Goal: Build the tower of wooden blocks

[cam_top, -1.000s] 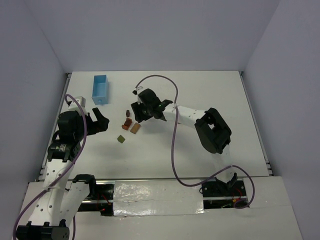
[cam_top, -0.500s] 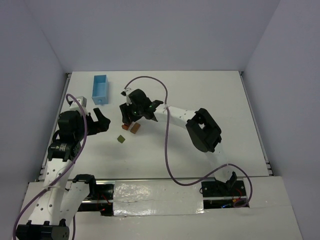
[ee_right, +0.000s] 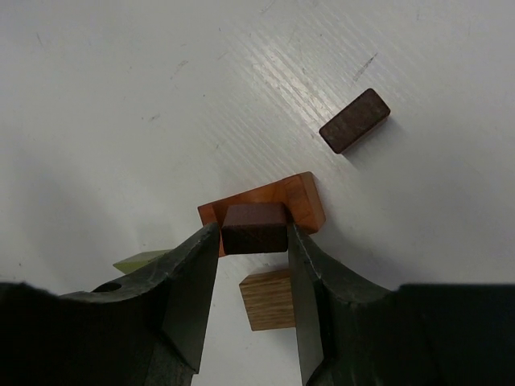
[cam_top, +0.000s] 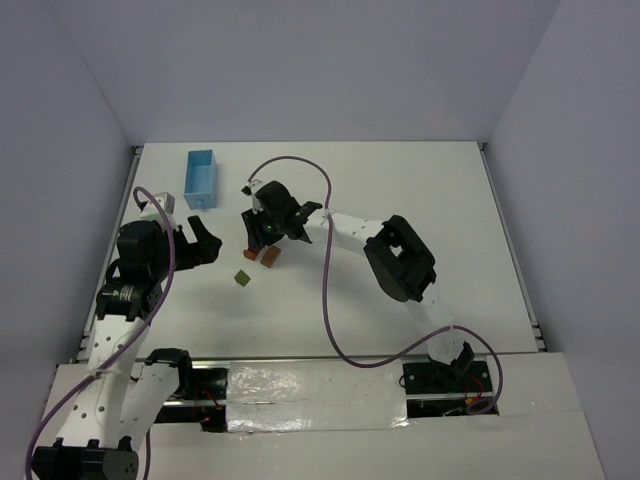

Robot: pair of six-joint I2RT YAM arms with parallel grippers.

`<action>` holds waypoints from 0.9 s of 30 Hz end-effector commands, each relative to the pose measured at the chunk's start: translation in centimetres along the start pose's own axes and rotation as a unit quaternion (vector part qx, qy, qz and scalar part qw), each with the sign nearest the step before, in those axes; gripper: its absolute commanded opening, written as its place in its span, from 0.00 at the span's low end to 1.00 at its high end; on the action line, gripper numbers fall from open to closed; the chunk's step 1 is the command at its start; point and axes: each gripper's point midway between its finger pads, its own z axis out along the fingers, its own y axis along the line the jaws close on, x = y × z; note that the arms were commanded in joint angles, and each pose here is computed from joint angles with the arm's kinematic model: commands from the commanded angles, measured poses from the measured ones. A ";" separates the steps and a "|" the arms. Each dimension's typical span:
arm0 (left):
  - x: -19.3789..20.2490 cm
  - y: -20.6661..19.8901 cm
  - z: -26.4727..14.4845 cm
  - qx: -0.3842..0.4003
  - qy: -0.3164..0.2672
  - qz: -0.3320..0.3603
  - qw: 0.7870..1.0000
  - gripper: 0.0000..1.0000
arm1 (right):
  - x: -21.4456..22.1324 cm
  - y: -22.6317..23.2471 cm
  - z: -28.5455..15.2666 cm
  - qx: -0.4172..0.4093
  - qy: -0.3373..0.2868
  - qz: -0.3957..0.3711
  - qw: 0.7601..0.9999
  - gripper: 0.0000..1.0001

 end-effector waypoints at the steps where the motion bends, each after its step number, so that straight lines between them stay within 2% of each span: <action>1: -0.7 -0.8 0.0 0.019 -0.011 0.002 1.000 0.99 | -1.5 0.9 0.2 -0.012 -0.017 -0.009 1.000 0.47; 7: -0.7 -0.8 0.1 0.019 -0.011 0.003 1.000 0.99 | -2.0 1.3 -0.6 -0.014 -0.027 -0.016 0.999 0.35; 8: -0.6 -0.8 0.1 0.018 -0.010 0.003 1.000 1.00 | -2.2 1.5 -0.8 -0.016 -0.028 -0.019 0.999 0.30; 13: -0.7 -0.5 0.1 0.011 -0.012 0.002 1.000 1.00 | -3.0 2.0 -2.3 -0.014 -0.051 -0.037 0.998 0.30; 17: -0.7 -0.4 0.2 0.003 -0.009 -0.011 1.000 1.00 | -4.4 4.1 -5.4 -0.027 -0.104 -0.085 0.991 0.28; 18: -0.6 -0.6 0.3 0.007 -0.005 -0.017 1.000 0.99 | -2.6 3.8 -5.6 -0.021 -0.094 -0.096 0.991 0.28; 21: 0.8 -2.4 0.7 0.053 0.029 -0.071 0.996 0.99 | -3.7 5.0 -10.3 -0.001 -0.160 -0.151 0.975 0.27; 23: 1.9 -4.3 0.7 0.106 0.051 -0.105 0.988 1.00 | -2.1 5.7 -11.4 -0.004 -0.173 -0.174 0.969 0.27; 25: 2.5 -6.6 0.3 0.165 0.068 -0.153 0.972 0.99 | -3.2 7.0 -14.0 -0.016 -0.218 -0.190 0.957 0.27; 27: 2.6 -8.0 -0.3 0.191 0.076 -0.193 0.960 0.99 | -1.8 7.3 -14.7 -0.014 -0.220 -0.199 0.955 0.27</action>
